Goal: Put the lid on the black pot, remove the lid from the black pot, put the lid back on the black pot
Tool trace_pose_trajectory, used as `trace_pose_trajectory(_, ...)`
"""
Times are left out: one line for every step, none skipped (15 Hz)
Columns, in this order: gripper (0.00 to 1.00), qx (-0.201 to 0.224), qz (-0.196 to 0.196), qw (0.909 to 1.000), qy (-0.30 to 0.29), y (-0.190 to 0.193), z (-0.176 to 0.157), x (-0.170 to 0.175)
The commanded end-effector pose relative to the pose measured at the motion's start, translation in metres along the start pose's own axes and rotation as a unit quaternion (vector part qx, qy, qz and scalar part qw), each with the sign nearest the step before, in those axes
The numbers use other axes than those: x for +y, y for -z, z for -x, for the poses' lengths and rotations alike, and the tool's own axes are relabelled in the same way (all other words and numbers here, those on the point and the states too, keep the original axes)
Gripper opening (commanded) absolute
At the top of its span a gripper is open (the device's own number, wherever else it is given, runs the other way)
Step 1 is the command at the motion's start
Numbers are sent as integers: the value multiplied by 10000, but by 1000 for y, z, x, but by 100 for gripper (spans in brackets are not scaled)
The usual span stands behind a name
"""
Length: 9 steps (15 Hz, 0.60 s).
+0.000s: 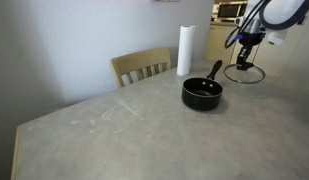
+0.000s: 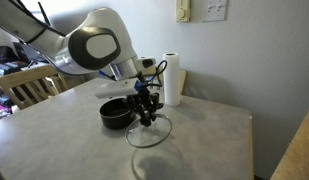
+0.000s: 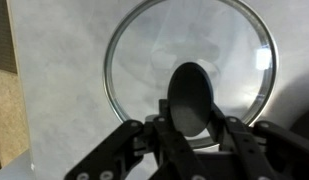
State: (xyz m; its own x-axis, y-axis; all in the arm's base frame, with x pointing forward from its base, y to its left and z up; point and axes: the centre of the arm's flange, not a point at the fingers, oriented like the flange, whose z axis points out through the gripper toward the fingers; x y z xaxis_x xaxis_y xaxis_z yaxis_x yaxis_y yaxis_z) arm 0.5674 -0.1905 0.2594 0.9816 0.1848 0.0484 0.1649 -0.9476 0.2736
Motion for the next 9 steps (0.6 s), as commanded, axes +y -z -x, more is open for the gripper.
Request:
trace_pose_trajectory(13, -4, 129, 9999, -44, 31, 2, -14)
trace_pose_trajectory(13, 28, 128, 9999, -47, 37, -1, -17)
trace_pose_trajectory(13, 49, 123, 9999, -51, 41, -3, -21)
trace_pose_trajectory(13, 69, 104, 9999, -46, 45, -5, -24)
trace_pose_trajectory(13, 102, 94, 9999, -25, 49, -8, -28)
trace_pose_trajectory(13, 125, 84, 9999, 3, 53, -11, -32)
trace_pose_trajectory(13, 151, 64, 9999, 44, 55, -14, -36)
trace_pose_trajectory(13, 174, 56, 9998, 80, 58, -17, -41)
trace_pose_trajectory(13, 195, 47, 9997, 129, 61, -21, -46)
